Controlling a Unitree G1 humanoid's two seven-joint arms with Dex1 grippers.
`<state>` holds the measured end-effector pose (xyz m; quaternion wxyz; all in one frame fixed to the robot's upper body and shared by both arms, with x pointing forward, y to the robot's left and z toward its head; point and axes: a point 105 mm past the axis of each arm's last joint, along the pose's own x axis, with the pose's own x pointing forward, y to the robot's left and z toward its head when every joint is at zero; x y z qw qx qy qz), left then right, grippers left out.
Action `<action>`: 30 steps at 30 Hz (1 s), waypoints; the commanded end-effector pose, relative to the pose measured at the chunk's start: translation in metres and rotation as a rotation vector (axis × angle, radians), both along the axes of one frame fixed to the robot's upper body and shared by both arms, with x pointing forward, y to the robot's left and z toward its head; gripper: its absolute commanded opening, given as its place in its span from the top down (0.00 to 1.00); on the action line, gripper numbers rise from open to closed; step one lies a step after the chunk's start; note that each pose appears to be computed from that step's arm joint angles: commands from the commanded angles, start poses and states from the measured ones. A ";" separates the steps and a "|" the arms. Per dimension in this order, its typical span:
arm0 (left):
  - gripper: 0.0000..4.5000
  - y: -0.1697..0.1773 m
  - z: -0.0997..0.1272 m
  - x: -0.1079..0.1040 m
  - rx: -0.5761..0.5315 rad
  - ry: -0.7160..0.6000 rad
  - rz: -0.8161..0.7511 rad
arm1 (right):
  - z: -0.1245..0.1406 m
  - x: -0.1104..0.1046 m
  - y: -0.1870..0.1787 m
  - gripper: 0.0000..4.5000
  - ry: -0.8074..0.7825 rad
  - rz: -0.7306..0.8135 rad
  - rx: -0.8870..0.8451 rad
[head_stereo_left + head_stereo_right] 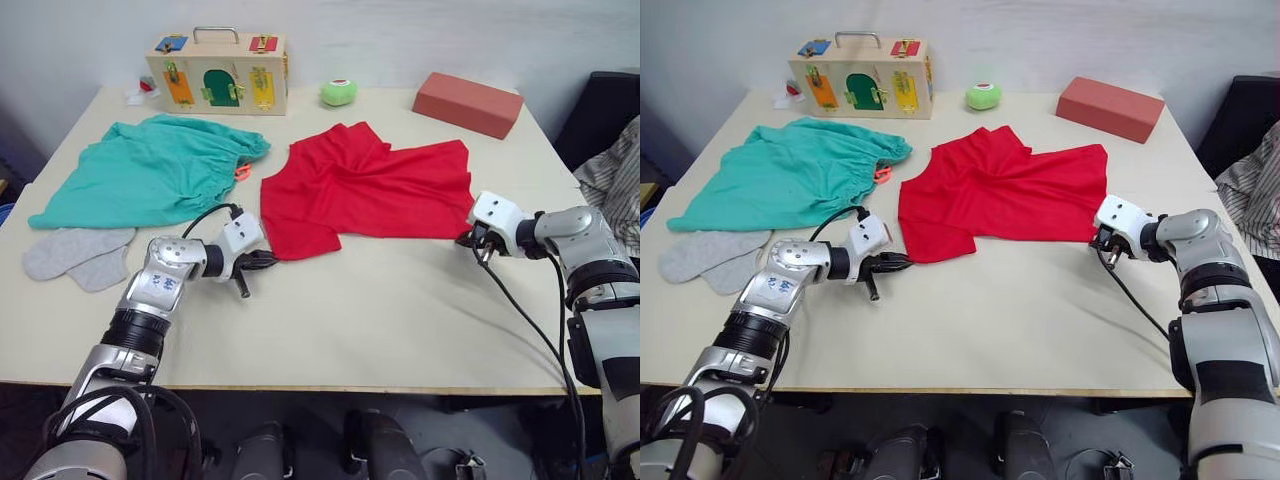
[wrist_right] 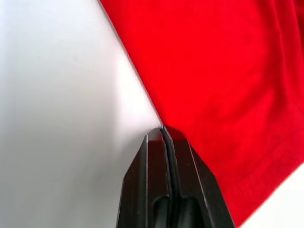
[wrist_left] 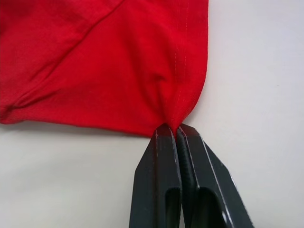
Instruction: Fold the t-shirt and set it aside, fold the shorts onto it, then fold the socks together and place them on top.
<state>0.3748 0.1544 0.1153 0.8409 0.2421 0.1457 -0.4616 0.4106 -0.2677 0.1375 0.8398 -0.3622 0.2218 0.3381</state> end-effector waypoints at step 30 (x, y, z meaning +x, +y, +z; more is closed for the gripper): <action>1.00 0.028 0.000 -0.033 -0.024 -0.059 -0.039 | -0.009 -0.008 -0.008 0.29 0.016 0.032 -0.058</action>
